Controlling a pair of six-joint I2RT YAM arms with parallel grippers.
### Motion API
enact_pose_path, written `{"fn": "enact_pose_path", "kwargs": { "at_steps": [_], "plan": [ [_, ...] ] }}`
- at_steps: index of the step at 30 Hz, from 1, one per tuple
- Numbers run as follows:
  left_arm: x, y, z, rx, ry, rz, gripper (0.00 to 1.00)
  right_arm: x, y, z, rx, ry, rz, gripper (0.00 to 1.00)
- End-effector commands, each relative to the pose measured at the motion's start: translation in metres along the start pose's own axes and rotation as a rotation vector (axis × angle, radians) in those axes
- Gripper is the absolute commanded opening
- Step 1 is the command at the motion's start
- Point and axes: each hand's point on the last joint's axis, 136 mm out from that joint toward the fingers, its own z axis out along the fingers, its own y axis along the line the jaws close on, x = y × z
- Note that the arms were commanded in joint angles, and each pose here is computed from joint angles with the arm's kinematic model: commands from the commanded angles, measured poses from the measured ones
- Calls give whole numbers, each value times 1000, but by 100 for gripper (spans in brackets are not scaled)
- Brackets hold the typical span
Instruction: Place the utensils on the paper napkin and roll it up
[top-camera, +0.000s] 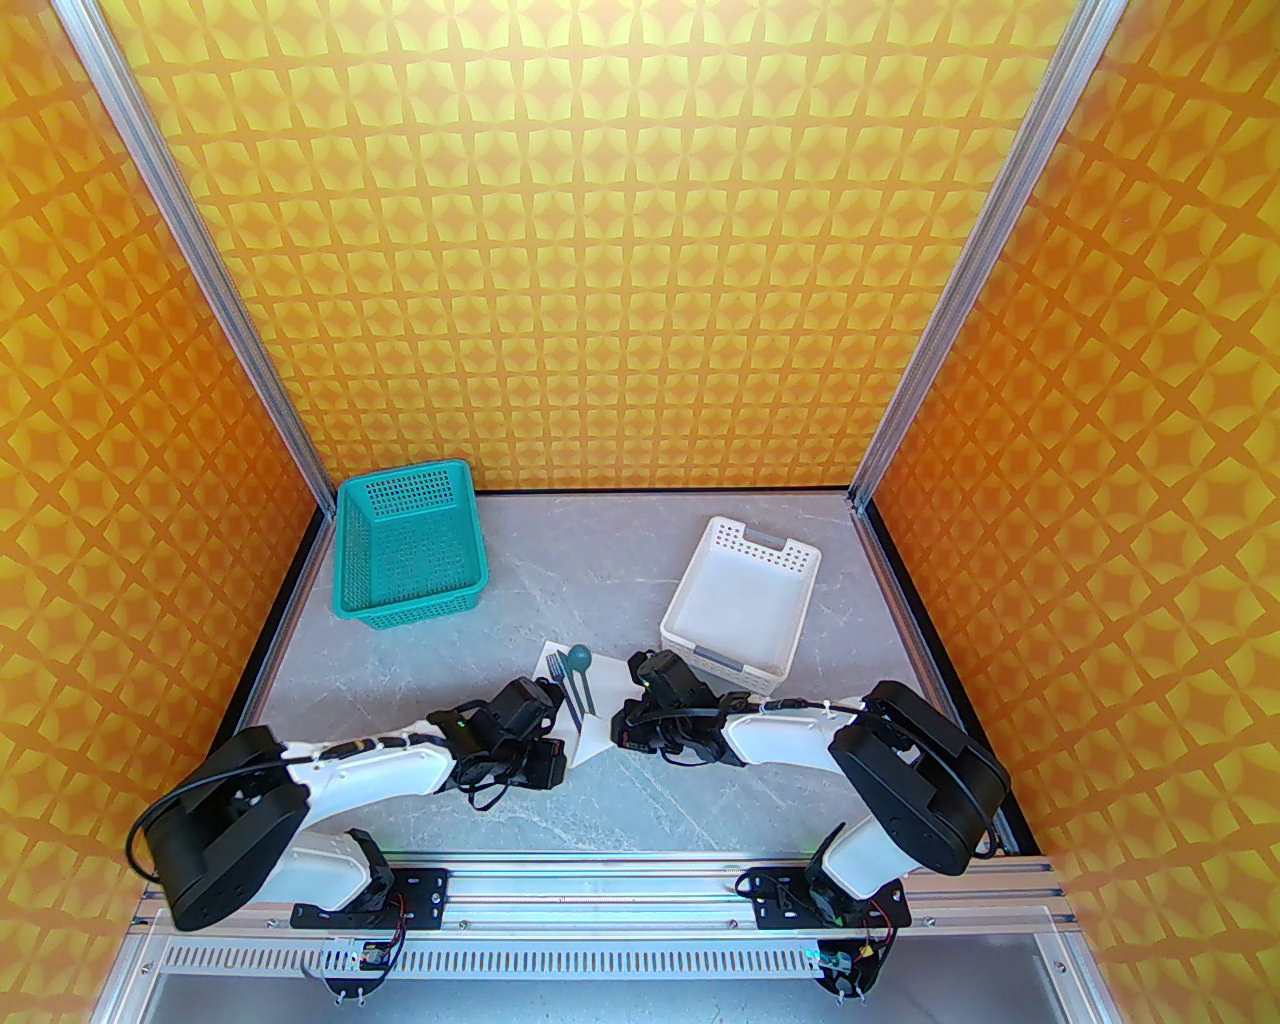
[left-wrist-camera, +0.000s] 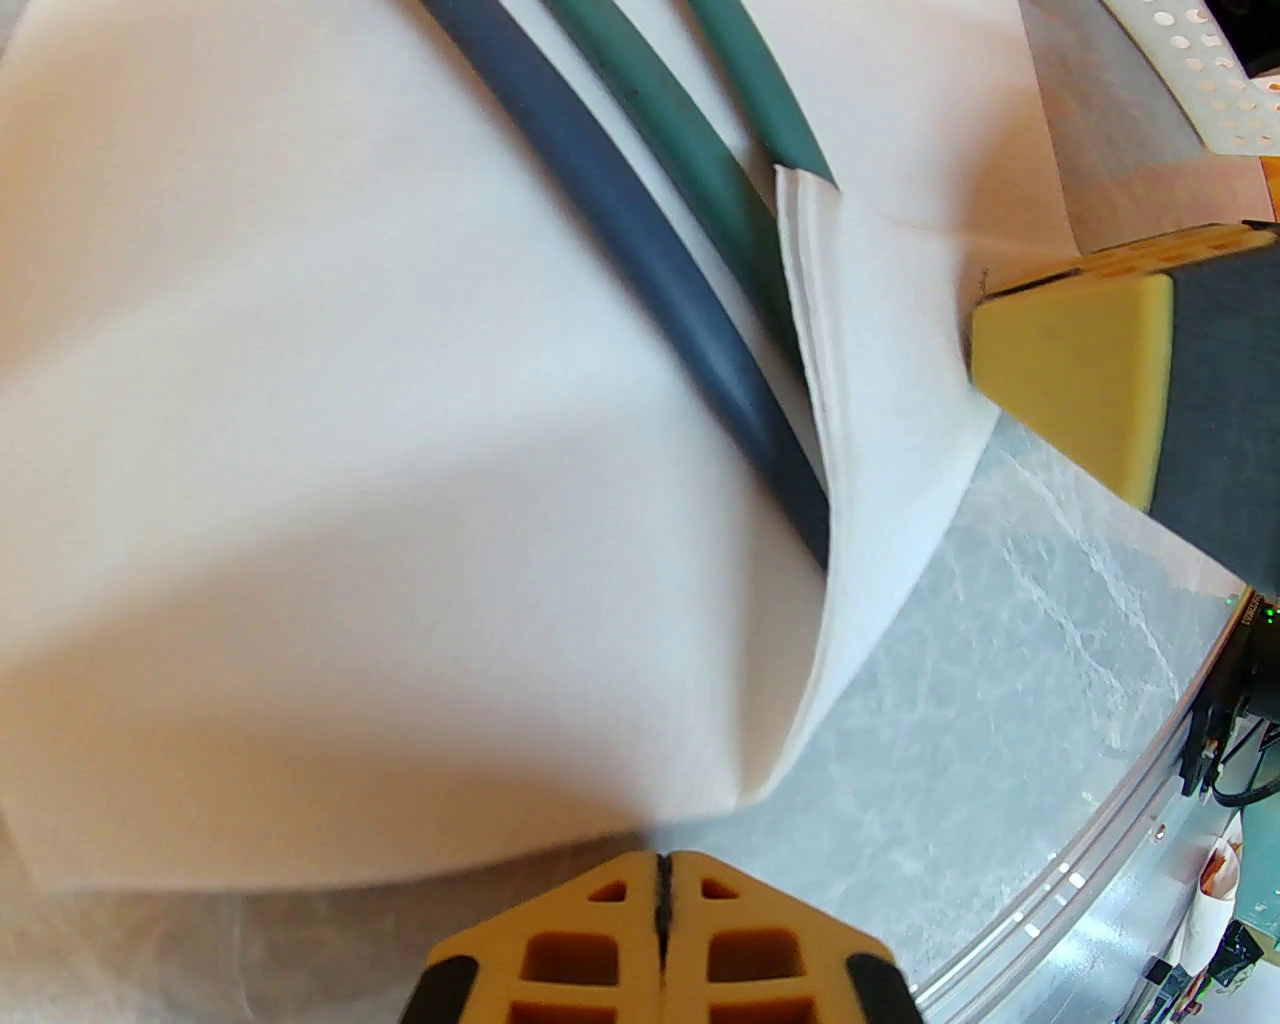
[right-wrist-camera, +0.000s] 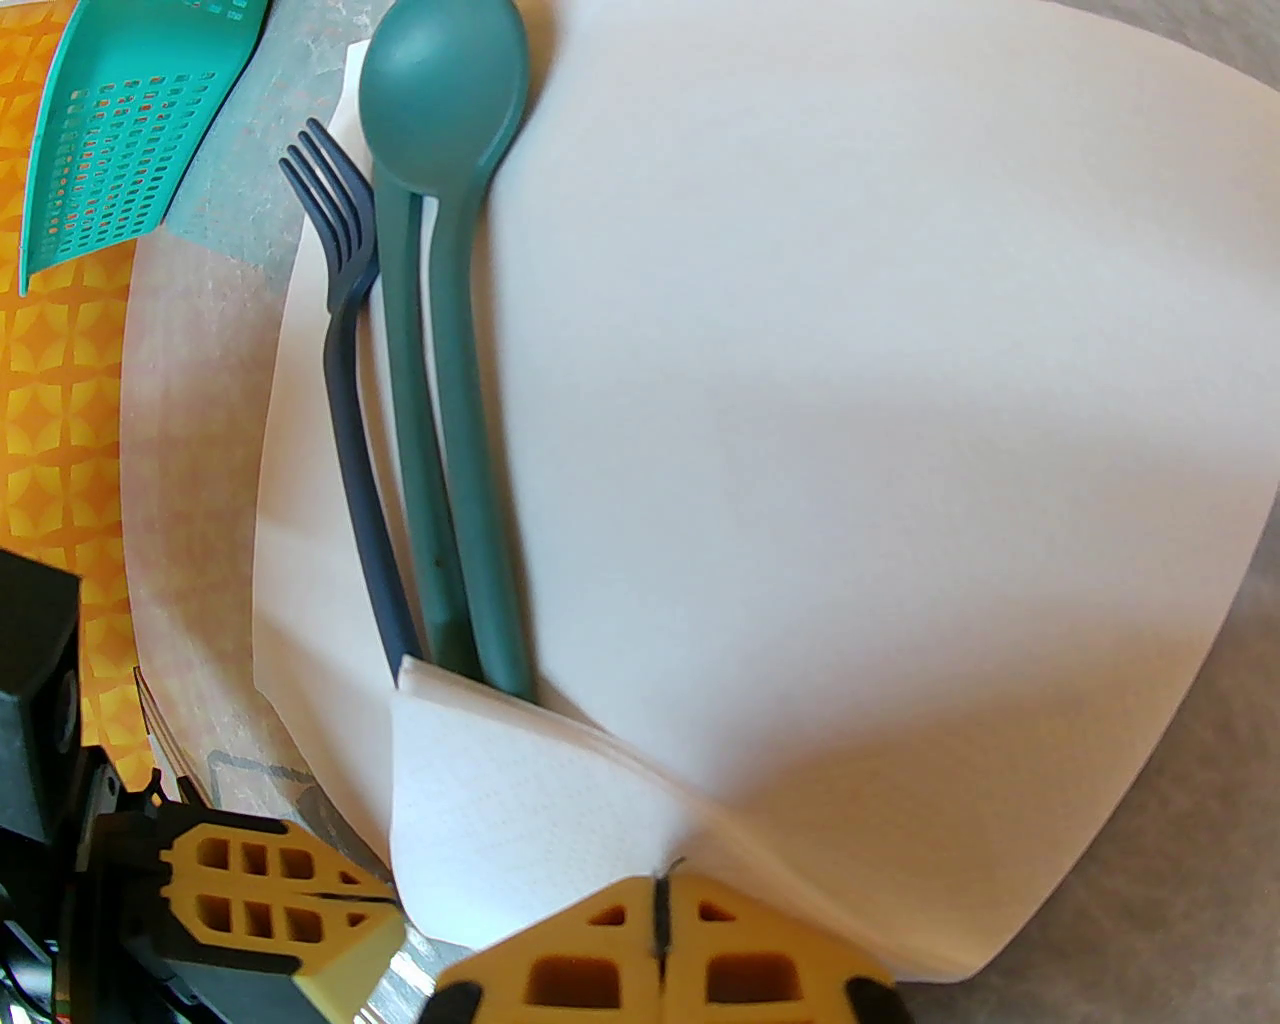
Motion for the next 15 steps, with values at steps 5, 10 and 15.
{"fn": "enact_pose_path", "kwargs": {
  "at_steps": [5, 10, 15],
  "plan": [
    [-18, -31, -13, 121, -46, 26, 0, 18, -34, 1, 131, 47, 20, 0],
    [-32, -48, -1, 183, -46, -2, 0, 18, -33, 1, 125, 49, 21, 0],
    [-44, -50, 10, 185, -53, -19, 0, 19, -32, 2, 121, 53, 23, 0]
  ]
}}
